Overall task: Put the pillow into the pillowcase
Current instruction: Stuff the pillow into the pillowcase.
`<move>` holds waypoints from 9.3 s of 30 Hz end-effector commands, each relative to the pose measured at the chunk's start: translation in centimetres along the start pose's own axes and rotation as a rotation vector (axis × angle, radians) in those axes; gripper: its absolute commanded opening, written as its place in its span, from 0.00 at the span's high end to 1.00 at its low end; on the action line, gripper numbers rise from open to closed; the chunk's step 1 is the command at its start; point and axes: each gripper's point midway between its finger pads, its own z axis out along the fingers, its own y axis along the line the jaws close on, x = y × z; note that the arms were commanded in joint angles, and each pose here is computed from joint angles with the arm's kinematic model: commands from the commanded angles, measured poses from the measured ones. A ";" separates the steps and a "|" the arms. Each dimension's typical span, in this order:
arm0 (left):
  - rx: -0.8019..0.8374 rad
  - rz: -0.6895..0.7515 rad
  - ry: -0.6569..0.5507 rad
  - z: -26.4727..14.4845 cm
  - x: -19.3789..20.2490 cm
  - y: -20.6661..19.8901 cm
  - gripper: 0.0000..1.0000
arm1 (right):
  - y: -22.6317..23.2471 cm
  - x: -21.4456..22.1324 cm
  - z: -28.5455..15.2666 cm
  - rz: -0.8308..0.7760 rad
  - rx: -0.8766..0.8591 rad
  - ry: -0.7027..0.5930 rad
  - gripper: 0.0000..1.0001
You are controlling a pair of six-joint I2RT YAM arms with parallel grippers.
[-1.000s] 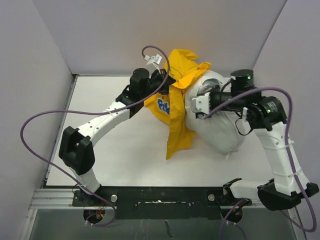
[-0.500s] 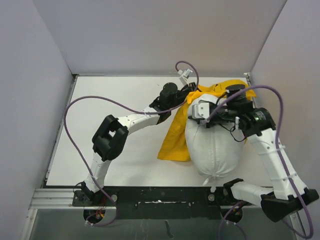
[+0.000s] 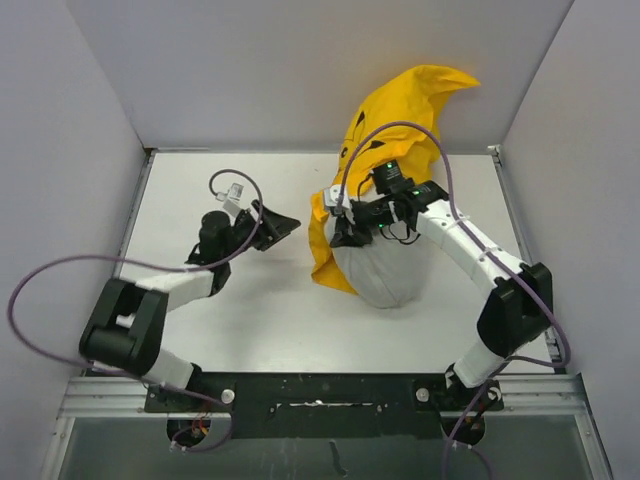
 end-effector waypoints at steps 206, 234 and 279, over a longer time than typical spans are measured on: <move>-0.227 1.069 0.159 -2.6 5.4 -16.4 0.30 | -8.0 12.1 -17.0 0.696 0.714 -0.299 0.01; -0.502 1.340 0.277 14.2 1.4 -11.6 0.69 | -7.1 16.0 -11.7 0.742 0.618 -0.180 0.25; 0.243 0.858 0.196 1.9 7.9 -21.1 0.34 | -1.5 6.8 -13.7 0.375 0.299 -0.302 0.32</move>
